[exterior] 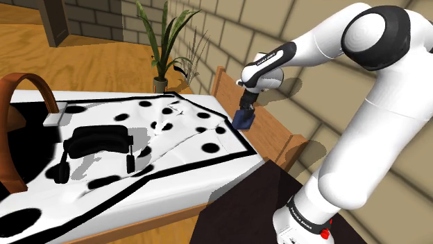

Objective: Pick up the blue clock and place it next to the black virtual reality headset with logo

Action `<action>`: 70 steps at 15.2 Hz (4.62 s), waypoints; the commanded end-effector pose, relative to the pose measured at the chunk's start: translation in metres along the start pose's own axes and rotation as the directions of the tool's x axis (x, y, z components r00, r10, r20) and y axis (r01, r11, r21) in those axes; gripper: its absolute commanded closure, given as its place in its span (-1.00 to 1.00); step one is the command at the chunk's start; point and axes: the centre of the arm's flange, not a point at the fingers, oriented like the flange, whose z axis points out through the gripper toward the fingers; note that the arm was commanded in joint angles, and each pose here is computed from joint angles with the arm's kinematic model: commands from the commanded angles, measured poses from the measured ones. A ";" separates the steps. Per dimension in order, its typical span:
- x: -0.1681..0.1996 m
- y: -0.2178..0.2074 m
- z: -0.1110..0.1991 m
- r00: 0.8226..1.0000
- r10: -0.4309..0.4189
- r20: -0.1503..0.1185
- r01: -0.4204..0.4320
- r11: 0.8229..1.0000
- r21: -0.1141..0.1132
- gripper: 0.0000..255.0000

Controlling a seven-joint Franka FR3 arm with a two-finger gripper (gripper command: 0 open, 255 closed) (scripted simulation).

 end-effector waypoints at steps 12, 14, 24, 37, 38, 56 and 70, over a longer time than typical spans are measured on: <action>0.046 -0.025 -0.047 1.000 0.000 0.000 0.000 1.000 0.000 1.00; 0.069 -0.038 -0.047 1.000 0.000 0.000 0.000 1.000 0.000 1.00; 0.186 -0.100 -0.049 1.000 0.000 0.000 0.000 1.000 0.000 1.00; 0.337 -0.181 -0.051 1.000 0.000 0.000 0.000 1.000 0.000 1.00; 0.349 -0.187 -0.051 1.000 0.000 0.000 0.000 1.000 0.000 1.00; 0.517 -0.277 -0.037 1.000 0.000 0.000 0.000 1.000 0.000 1.00; 0.518 -0.277 0.037 1.000 0.000 0.000 0.000 1.000 0.000 1.00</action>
